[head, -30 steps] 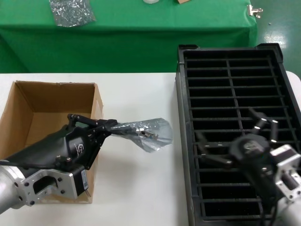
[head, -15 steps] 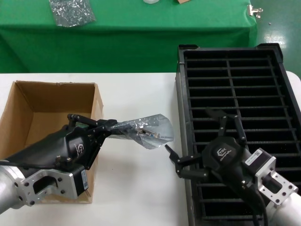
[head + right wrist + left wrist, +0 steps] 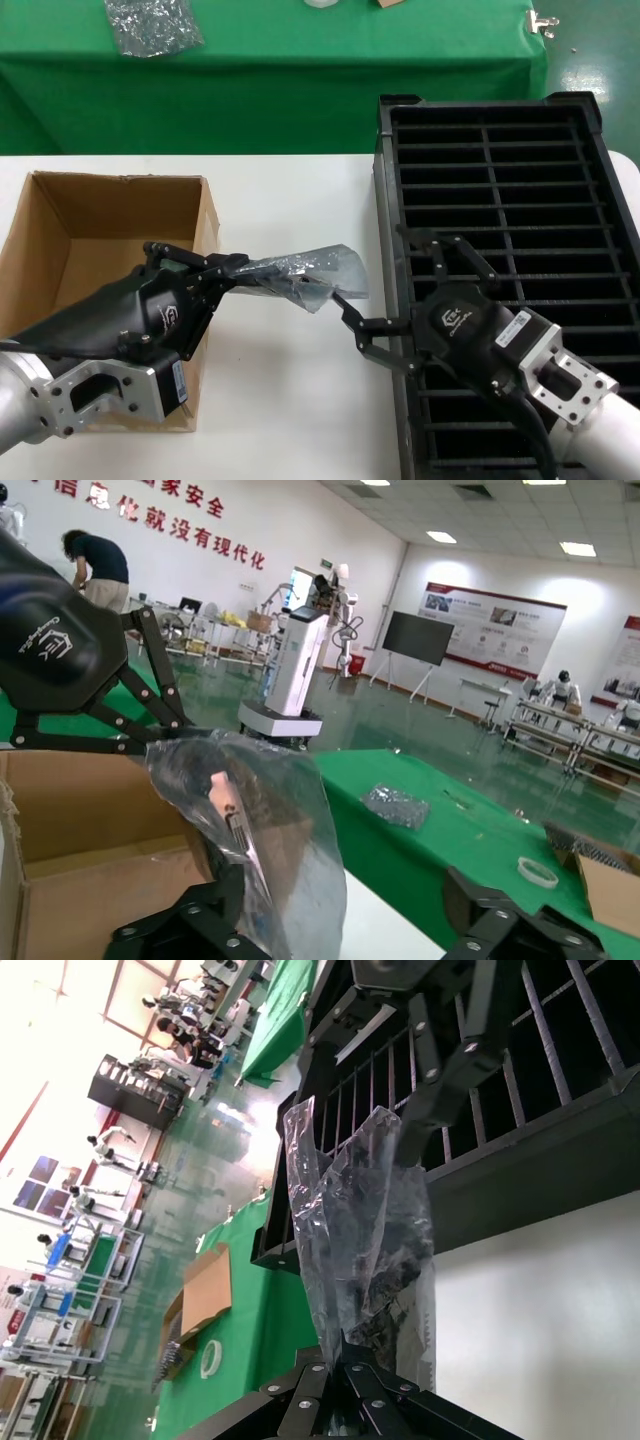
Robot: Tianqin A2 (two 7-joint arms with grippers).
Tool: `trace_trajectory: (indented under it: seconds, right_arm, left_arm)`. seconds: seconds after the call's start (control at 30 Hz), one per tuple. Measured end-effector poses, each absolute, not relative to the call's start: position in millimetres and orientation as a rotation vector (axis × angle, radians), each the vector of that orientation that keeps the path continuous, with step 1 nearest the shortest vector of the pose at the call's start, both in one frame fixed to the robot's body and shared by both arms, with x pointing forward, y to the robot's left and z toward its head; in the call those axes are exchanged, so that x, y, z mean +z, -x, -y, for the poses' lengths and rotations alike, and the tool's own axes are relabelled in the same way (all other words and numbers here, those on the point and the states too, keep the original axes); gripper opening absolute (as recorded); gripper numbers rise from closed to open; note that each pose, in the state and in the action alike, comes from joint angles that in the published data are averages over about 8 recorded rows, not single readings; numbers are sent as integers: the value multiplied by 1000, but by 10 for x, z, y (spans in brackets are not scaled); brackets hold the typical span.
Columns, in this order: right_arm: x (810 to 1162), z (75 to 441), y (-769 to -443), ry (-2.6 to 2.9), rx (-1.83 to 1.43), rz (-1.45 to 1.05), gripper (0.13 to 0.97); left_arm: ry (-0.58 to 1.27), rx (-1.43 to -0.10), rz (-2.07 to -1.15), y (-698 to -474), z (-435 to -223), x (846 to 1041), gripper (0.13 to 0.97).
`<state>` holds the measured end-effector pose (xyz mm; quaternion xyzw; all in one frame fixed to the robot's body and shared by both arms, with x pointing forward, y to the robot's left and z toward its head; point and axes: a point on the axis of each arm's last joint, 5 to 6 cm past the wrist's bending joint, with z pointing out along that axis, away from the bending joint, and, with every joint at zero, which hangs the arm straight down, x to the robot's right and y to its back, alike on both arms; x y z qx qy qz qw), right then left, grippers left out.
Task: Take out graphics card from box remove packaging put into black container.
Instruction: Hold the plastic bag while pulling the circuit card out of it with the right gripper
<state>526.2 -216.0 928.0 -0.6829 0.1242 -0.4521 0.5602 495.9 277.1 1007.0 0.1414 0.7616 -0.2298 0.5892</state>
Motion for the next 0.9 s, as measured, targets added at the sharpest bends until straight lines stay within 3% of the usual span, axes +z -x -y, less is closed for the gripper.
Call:
trace_trajectory:
  seconds: [0.13,0.4,0.7,0.9]
  right_arm:
    - [9326,2136,-5274,1609,-1063,-265,695]
    - [9400,2210,-5218,1632,-1039,-208,479]
    - [9449,2434,-5052,1671,-1004,-167,298]
    - [9469,2494,-5017,1685,-1001,-154,269]
  left_arm:
    - [-329,-535,-1773,-4959,-2771,10070,140]
    - [-329,-535,-1773,-4959,-2771,10070,140]
    - [-329,-535,-1773,-4959,-2771,10070,140]
    - [-329,-535,-1773,-4959,-2771,10070,140]
